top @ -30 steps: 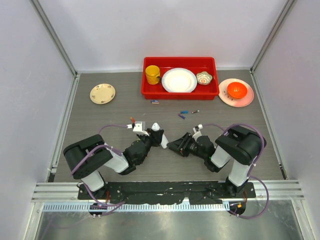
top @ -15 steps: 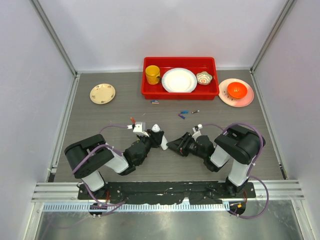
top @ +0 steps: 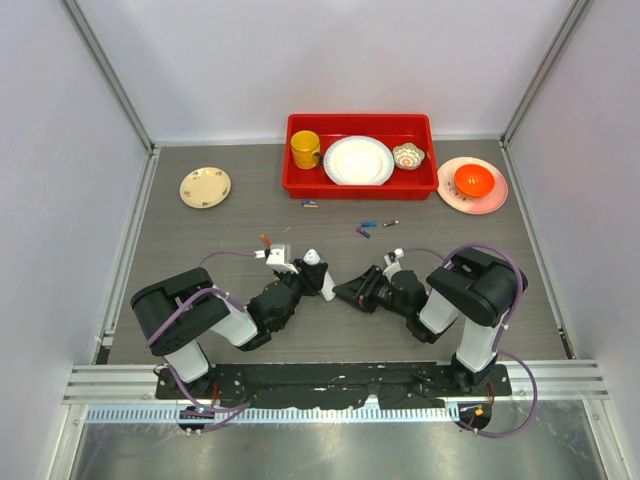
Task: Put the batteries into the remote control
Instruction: Remove the battery cover from the remote control.
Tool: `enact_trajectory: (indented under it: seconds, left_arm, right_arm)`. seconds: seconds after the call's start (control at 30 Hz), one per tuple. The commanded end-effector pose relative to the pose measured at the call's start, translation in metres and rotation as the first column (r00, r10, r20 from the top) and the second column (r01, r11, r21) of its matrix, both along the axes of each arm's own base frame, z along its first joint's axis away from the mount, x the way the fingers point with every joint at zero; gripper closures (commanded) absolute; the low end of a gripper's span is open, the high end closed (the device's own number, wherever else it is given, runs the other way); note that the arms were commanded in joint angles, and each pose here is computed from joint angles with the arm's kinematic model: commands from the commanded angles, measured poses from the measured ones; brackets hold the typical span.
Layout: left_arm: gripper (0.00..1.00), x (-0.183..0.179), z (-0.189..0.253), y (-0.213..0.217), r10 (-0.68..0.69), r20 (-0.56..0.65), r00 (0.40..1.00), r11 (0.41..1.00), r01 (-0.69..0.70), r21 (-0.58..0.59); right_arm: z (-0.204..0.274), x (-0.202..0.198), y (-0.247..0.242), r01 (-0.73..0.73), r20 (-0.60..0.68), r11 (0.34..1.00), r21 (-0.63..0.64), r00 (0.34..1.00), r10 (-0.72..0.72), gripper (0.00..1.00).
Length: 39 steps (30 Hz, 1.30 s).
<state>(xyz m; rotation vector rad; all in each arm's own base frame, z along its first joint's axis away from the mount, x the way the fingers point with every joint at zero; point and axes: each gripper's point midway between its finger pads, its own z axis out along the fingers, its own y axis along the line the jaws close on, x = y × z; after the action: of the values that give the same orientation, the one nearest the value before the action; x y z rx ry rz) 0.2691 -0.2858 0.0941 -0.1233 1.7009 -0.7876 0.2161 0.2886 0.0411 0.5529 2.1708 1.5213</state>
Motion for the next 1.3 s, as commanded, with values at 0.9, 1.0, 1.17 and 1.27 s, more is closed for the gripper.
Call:
enact_trajectory:
  seconds: [0.9,1.0,1.17,1.27]
  left_arm:
    - [1.0,-0.006,0.062,-0.02,-0.039,0.14,0.989,0.972,0.07,-0.225]
    - [1.0,-0.005,0.061,-0.019,-0.033,0.14,0.99,0.974,0.063,-0.217]
    - [1.0,-0.005,0.056,-0.013,-0.015,0.139,0.99,0.981,0.041,-0.192]
    - [1.0,-0.005,0.056,-0.011,-0.01,0.14,0.99,0.981,0.037,-0.188]
  right_arm:
    - [0.076,0.019,0.018,-0.035,0.23,0.976,0.215,0.973,-0.016,0.81]
    - [0.078,0.018,0.017,-0.036,0.235,0.976,0.217,0.972,-0.016,0.82]
    - [0.082,0.016,0.015,-0.036,0.243,0.975,0.22,0.97,-0.019,0.84]
    - [0.082,0.015,0.013,-0.034,0.247,0.976,0.215,0.969,-0.021,0.85]
